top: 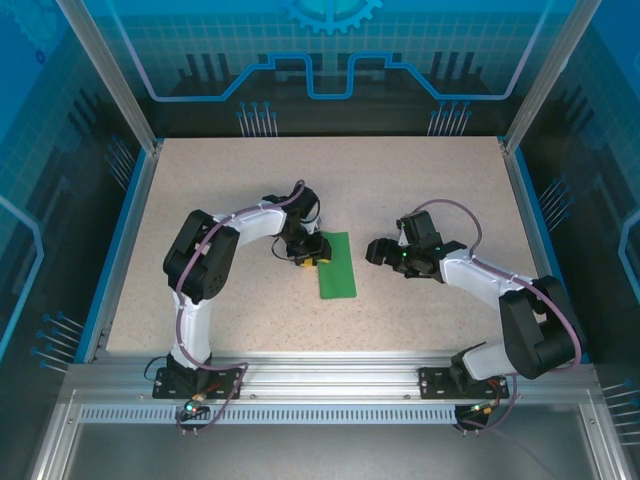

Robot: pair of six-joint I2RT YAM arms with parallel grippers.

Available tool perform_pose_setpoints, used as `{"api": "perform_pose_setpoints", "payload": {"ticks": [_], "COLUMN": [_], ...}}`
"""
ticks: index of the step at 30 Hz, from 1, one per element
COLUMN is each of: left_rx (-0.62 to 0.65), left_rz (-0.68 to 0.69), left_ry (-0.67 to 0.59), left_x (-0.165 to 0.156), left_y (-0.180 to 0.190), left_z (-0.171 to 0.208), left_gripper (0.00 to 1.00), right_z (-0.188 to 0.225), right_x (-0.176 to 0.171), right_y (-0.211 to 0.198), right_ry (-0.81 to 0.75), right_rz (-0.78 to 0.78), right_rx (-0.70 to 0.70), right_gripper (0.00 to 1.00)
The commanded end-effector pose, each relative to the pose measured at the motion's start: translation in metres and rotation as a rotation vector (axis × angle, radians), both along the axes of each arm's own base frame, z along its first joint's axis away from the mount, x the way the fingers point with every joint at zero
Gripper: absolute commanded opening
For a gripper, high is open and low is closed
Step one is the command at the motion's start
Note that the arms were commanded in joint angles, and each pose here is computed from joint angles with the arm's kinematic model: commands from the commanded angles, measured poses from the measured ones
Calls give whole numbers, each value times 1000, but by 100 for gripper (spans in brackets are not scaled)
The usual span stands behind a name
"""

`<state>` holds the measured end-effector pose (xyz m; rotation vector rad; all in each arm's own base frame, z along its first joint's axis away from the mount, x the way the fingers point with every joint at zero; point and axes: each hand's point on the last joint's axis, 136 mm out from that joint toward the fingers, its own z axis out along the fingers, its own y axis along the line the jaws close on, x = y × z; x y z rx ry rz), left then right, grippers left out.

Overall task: Fold a paper plane with a square sheet of paper (fold left side to right side)
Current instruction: First fold in half a square sheet of paper at the center of the table.

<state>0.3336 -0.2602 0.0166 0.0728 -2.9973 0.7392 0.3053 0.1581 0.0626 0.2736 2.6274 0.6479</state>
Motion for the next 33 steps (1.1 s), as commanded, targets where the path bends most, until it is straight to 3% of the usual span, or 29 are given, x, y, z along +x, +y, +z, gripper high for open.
{"api": "perform_pose_setpoints", "payload": {"ticks": [1,33], "left_rx": [60,92], "left_rz": [-48,-4], "left_ry": [49,41], "left_x": [-18,-13], "left_y": [-8,-1], "left_z": [-41,-42], "left_gripper": [43,42], "right_z": [1,-1], "right_x": [0,2], "right_y": [-1,19], "right_ry": [-11,4], "right_rz": [7,70], "right_rx": [7,27], "right_gripper": [80,80]}}
